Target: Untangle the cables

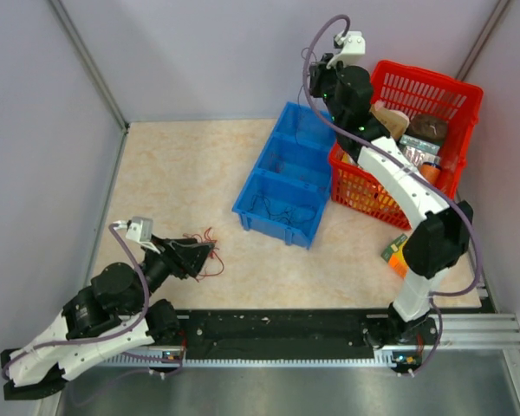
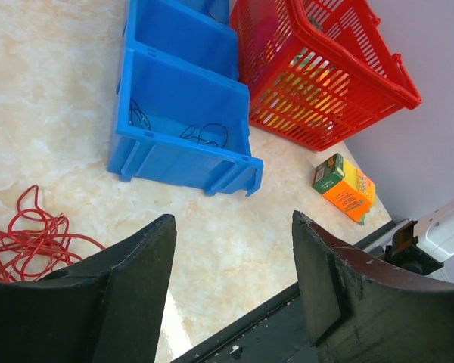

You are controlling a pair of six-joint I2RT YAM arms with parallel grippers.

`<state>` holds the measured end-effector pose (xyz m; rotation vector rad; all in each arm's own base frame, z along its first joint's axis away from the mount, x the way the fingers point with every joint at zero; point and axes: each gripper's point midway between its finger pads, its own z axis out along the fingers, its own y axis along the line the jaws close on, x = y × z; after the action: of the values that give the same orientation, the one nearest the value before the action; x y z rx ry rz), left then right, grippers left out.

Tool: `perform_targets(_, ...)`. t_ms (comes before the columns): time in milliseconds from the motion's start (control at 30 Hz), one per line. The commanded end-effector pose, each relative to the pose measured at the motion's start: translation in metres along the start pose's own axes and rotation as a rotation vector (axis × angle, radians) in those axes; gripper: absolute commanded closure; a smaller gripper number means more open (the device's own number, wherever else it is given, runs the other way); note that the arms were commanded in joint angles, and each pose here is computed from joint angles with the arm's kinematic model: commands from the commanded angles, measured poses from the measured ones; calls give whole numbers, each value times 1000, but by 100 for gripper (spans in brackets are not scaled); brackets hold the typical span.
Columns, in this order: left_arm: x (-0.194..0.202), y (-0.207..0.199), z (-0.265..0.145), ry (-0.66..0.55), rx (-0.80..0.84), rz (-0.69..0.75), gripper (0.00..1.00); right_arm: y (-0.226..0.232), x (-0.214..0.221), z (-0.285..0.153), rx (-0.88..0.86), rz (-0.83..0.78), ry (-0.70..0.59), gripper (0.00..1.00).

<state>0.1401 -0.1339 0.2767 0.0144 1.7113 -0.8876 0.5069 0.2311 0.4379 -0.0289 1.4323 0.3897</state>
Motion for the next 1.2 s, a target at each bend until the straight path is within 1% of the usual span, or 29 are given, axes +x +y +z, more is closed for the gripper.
perform_targets(0, -17, 1, -10, -41, -7, -23, 33, -8, -46, 13, 24, -27, -121, 100)
perform_targets(67, -18, 5, -11, -47, -21, -16, 32, -5, -37, 15, -14, -32, -113, 100)
perform_targets(200, -21, 8, -11, -60, -39, 9, 31, -13, -29, 23, -31, -38, -99, 100)
perform_targets(300, -22, 7, -9, -59, -42, 21, 31, -16, -10, 35, -66, -51, -65, 100)
perform_targets(500, -20, 6, -6, -48, -43, 33, 31, -6, 45, 41, -209, -187, 3, 100)
perform_targets(567, -19, 7, -6, -44, -46, 36, 31, -12, 58, 42, -217, -236, 23, 100)
perform_targets(700, -20, 8, -6, -45, -55, 44, 30, -33, 71, 50, -190, -244, 57, 100)
perform_targets(833, -22, 7, -4, -43, -65, 62, 30, -39, 56, 55, -210, -260, 37, 100)
perform_targets(1067, -23, 1, 5, -40, -65, 83, 30, -30, 7, 64, -242, -300, -39, 100)
perform_targets(1167, -24, -1, 7, -35, -65, 96, 30, -34, -2, 70, -258, -303, -45, 100)
